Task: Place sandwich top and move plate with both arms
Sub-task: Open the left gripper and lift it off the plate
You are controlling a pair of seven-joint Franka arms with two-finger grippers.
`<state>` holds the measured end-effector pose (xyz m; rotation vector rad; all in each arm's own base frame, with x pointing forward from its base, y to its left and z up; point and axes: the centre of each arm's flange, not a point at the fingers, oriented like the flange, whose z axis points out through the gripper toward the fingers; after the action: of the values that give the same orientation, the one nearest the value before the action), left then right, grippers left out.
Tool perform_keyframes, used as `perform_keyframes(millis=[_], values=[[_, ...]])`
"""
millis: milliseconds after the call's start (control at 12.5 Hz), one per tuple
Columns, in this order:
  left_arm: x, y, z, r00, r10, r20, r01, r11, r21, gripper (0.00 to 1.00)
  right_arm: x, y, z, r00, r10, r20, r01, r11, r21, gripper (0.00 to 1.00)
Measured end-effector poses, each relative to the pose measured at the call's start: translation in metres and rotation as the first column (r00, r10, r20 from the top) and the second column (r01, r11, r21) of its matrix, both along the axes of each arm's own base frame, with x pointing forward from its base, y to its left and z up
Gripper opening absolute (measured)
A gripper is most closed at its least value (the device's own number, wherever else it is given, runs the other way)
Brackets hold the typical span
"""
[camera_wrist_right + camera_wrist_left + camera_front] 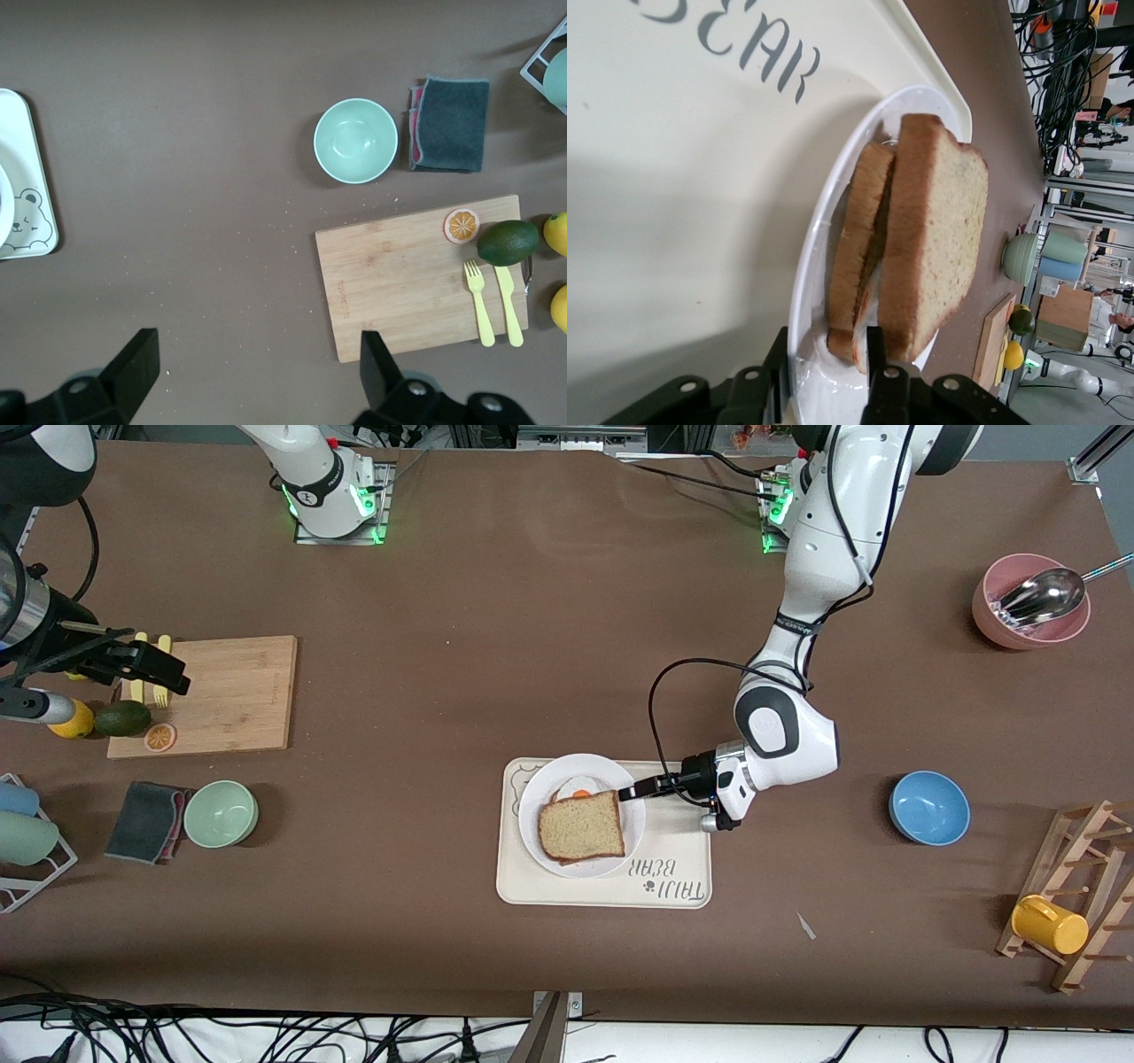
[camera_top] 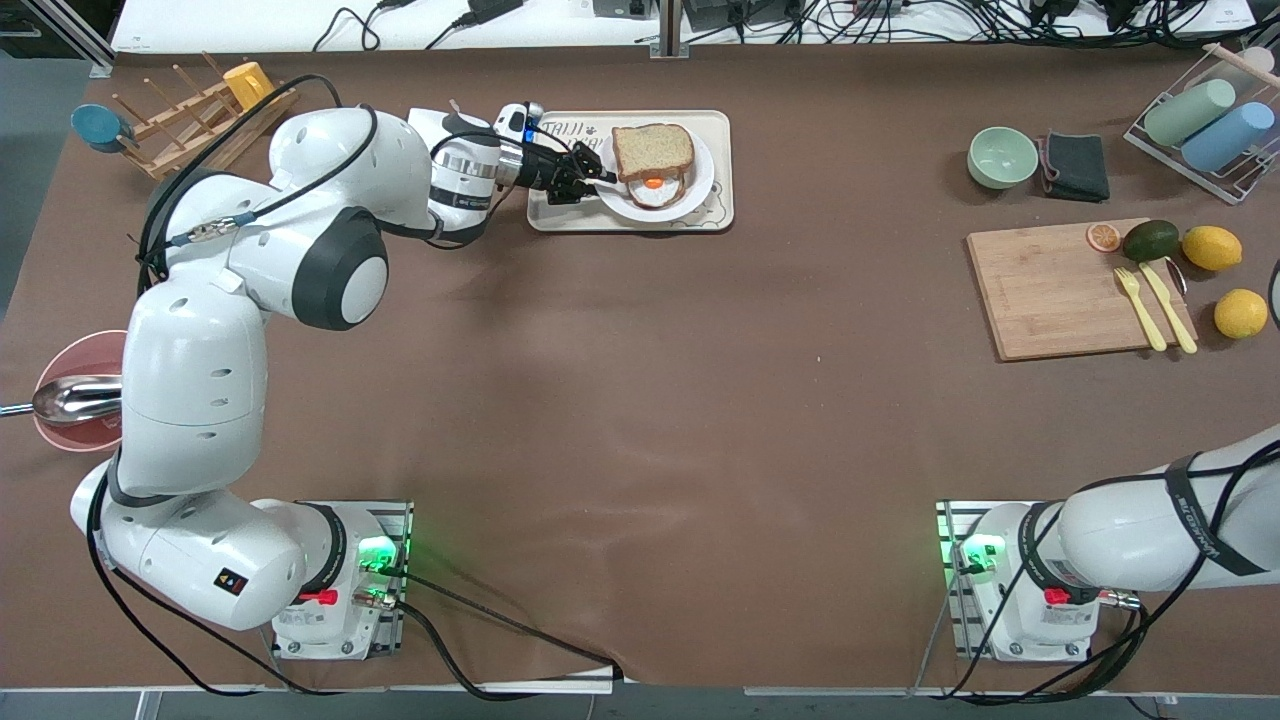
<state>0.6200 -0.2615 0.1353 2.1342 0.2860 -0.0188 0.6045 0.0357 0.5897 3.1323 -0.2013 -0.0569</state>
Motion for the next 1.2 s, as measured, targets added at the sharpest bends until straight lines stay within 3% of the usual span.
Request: perform_keyframes(millis=[80, 241, 482, 642, 883, 1204], values=[[-0.001, 0.003, 0.003, 1.000, -0.021, 0.008, 0.021, 1.000, 0.020, 0.50, 0.000, 0.000, 0.000, 1.000, 0.000, -0.002, 0.000, 1.000, 0.000, 1.00], [-0.001, 0.013, 0.020, 0.997, -0.071, 0.031, 0.069, 0.995, 0.067, 0.54, 0.000, 0.000, 0.000, 1.000, -0.001, -0.003, 0.001, 1.000, 0.000, 1.00], [-0.006, 0.041, 0.058, 0.989, -0.136, 0.065, 0.126, 0.982, 0.139, 0.85, 0.000, -0.001, -0.001, 1.000, -0.001, -0.003, 0.001, 1.000, -0.001, 1.00], [-0.008, 0.066, 0.089, 0.977, -0.189, 0.095, 0.167, 0.965, 0.203, 1.00, 0.000, -0.001, -0.001, 1.000, -0.001, -0.004, 0.001, 1.000, -0.001, 1.00], [-0.020, 0.096, 0.134, 0.969, -0.210, 0.133, 0.174, 0.955, 0.240, 1.00, 0.000, -0.003, -0.002, 1.000, -0.005, -0.006, 0.005, 1.000, -0.001, 1.00], [-0.044, 0.177, 0.221, 0.964, -0.126, 0.233, 0.068, 0.968, 0.240, 1.00, 0.000, -0.004, -0.003, 1.000, -0.006, -0.007, 0.006, 1.000, -0.002, 1.00]])
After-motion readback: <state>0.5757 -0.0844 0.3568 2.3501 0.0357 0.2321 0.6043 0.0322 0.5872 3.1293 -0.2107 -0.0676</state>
